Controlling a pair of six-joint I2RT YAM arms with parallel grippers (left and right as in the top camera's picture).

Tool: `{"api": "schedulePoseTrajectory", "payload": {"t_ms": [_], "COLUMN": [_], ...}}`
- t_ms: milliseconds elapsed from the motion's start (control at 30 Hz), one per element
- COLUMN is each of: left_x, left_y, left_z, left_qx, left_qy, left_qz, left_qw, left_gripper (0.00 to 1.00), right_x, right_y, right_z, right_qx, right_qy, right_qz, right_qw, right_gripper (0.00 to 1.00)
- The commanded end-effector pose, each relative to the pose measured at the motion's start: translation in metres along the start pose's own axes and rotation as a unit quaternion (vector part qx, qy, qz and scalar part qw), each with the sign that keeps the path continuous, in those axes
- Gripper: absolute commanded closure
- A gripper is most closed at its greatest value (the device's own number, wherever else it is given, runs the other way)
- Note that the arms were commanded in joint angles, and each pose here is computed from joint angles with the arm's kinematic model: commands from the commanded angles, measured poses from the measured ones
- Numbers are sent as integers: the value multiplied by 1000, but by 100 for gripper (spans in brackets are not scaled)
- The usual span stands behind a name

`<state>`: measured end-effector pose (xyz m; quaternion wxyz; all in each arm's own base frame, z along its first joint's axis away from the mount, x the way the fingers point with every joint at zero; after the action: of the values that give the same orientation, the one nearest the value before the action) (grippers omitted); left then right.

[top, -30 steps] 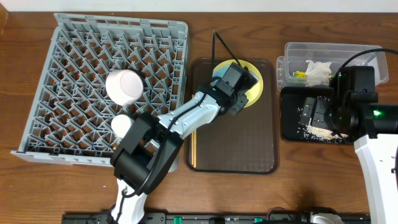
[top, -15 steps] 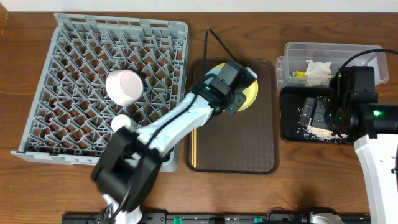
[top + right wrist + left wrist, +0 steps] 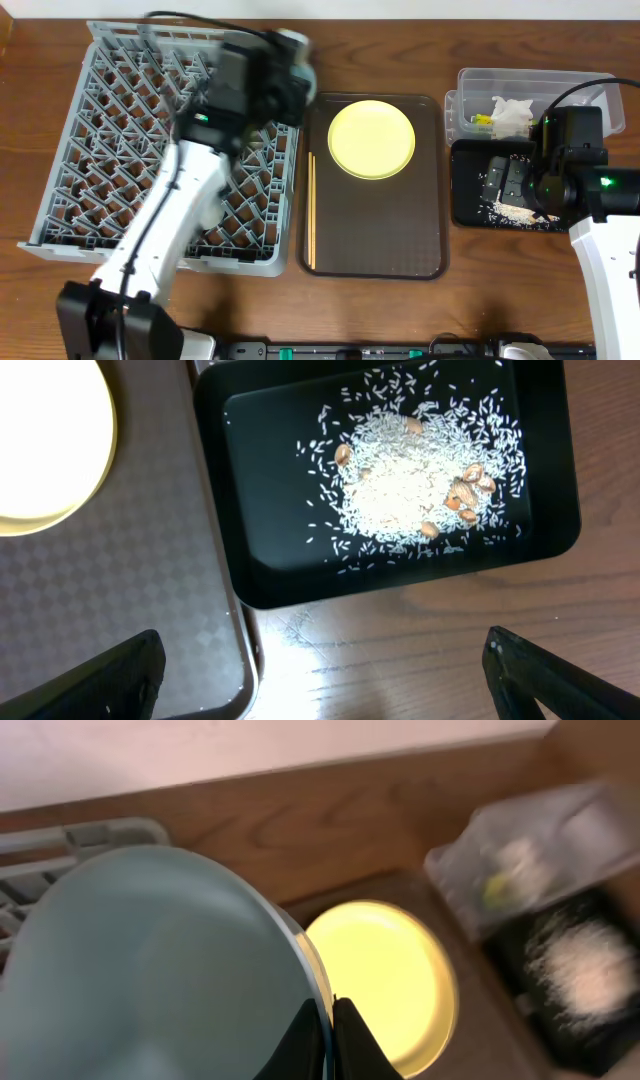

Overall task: Sort waste into correct bins and load items into the dishwasher
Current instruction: 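Lift the blue bowl and carry it left into the rack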

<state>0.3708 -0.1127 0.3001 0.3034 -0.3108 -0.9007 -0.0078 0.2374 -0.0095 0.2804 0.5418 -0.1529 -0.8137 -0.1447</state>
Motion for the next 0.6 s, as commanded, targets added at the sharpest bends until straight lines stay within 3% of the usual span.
{"api": "schedulePoseTrajectory", "payload": {"t_ms": [0,200,567], "left_x": [16,33,-8], "left_y": [19,82,137], "left_z": [-5,3,42], "left_qx": [80,197,336], "left_qy": [-40,-74,-36], "left_qz": [156,214,310], "left_qw": [984,954,889], "left_gripper": [94,94,94], "right_x": [5,5,5], "right_y": [-3,-3,-3], "right_z": [-3,-3,-3], "right_qx": [-7,-7,-7], "right_qy": [-13,-13,-12], "right_qz": [4,4,4], "right_qw": [1000,1000,1000], "right_gripper": [1,1,1]}}
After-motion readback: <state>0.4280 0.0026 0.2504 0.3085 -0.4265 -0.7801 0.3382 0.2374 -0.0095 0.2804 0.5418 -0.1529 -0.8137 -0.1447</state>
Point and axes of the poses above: each gripper's point midway between its finger pads, its own x axis back along the fingers, its own y axis along the line the jaws close on, z = x × y, the point moved 10 cm from there along x, back along the fingers, and after that the axes turned 10 degrees about -x, right-handed, at the moved point
